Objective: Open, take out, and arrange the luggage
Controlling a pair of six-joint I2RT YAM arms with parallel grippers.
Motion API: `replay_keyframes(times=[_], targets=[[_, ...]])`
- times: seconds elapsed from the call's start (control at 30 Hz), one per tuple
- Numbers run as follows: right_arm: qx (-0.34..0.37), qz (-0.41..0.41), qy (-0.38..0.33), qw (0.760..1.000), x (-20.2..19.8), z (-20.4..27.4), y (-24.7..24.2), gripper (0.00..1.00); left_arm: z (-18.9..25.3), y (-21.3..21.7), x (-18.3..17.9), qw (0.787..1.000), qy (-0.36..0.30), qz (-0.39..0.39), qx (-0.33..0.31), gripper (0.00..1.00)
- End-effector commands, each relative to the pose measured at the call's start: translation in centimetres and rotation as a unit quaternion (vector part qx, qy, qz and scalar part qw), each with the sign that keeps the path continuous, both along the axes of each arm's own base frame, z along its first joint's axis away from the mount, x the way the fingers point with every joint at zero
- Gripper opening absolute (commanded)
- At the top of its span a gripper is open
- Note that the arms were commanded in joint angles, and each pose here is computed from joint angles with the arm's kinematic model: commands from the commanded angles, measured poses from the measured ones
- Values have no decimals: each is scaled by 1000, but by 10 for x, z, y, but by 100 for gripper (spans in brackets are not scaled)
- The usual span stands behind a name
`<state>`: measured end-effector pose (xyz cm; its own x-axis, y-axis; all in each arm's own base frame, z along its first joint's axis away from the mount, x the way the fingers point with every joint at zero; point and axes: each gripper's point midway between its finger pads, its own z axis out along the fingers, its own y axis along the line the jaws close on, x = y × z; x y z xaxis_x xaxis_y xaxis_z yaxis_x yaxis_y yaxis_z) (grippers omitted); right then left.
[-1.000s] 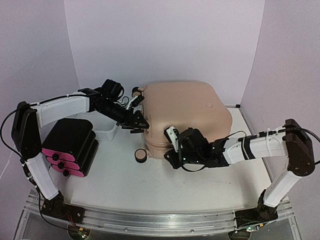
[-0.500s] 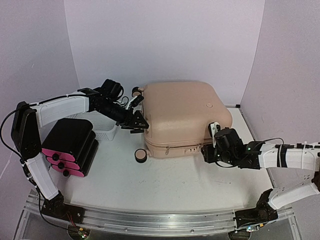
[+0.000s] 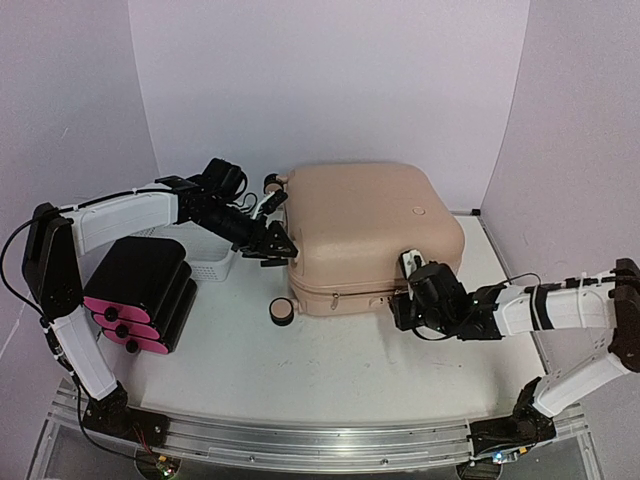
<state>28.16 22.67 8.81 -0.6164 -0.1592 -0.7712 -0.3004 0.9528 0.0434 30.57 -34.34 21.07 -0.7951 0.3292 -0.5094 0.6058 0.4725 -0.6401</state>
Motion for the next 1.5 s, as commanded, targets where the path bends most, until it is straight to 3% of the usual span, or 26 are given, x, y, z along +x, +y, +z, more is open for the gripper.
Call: replay_keyframes(times=[0.0,0.4,0.6,0.8,1.03,1.37,1.47], targets=[[-11,-36,-93,995,23,43,16,49,7,6,-9,1000,1,-4,-1,68],[-62,-101,-121,986,40,44,14,36,10,7,-8,1000,-5,-1,-1,68],[-75,-111,-121,984,36,43,4,22,10,7,-8,1000,-5,-2,-1,68],[-82,-107,-119,984,31,40,-5,0,10,8,-7,1000,-5,1,0,68],[-63,-99,-105,987,30,43,-28,0,4,13,-1,1000,-4,15,10,66],[-140,-103,-67,982,25,33,-92,0,1,15,2,1000,-5,19,17,66],[-131,-108,-51,984,28,29,-111,0,1,15,1,1000,-6,17,16,66]])
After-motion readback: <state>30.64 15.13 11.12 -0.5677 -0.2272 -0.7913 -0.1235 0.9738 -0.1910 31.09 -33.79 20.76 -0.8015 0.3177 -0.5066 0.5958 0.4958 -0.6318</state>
